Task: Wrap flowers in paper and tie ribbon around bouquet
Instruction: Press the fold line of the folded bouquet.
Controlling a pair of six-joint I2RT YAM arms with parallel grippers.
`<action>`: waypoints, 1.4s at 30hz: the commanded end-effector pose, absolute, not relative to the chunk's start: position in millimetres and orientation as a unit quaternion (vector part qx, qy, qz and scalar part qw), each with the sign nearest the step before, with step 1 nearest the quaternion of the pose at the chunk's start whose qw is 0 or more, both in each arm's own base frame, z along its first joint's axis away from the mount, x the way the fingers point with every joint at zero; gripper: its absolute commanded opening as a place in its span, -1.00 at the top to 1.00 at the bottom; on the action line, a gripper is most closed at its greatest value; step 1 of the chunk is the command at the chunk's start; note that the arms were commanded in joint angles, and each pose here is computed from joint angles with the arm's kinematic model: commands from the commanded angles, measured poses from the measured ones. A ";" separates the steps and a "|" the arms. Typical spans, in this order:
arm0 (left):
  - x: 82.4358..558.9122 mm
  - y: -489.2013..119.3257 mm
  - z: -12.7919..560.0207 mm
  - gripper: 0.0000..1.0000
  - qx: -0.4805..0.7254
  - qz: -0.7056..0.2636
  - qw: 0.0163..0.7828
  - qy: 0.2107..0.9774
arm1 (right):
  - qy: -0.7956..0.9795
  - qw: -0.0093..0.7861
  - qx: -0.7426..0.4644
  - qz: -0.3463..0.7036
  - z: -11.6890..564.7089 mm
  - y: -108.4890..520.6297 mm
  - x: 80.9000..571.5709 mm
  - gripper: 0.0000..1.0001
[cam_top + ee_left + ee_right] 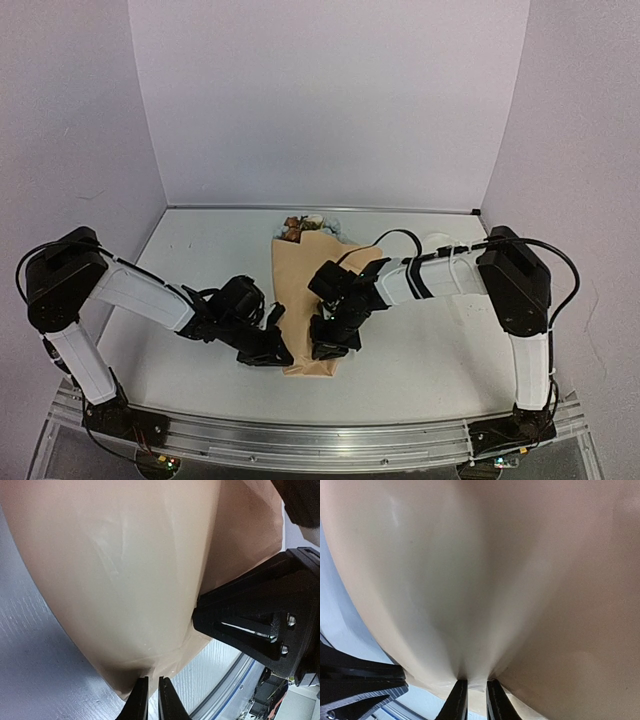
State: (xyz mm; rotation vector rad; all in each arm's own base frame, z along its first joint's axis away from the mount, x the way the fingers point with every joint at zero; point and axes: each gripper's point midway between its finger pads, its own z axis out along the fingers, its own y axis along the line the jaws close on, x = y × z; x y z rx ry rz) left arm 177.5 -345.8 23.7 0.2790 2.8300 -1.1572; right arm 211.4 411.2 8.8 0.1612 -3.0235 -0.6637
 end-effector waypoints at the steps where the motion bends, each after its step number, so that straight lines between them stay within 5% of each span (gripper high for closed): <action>1: 202.6 -353.8 29.6 0.81 0.084 -0.387 0.053 0.917 | -0.981 0.027 0.054 -0.182 -11.6 397.6 205.6 0.73; 24: 245.2 -338.9 16.8 0.81 0.064 -0.406 0.033 0.911 | -0.977 0.074 0.041 -0.195 -19.0 376.7 199.1 0.72; 42: 334.3 -315.6 20.5 0.79 0.036 -0.422 0.042 0.905 | -0.977 0.089 0.011 -0.193 -34.5 349.3 193.7 0.72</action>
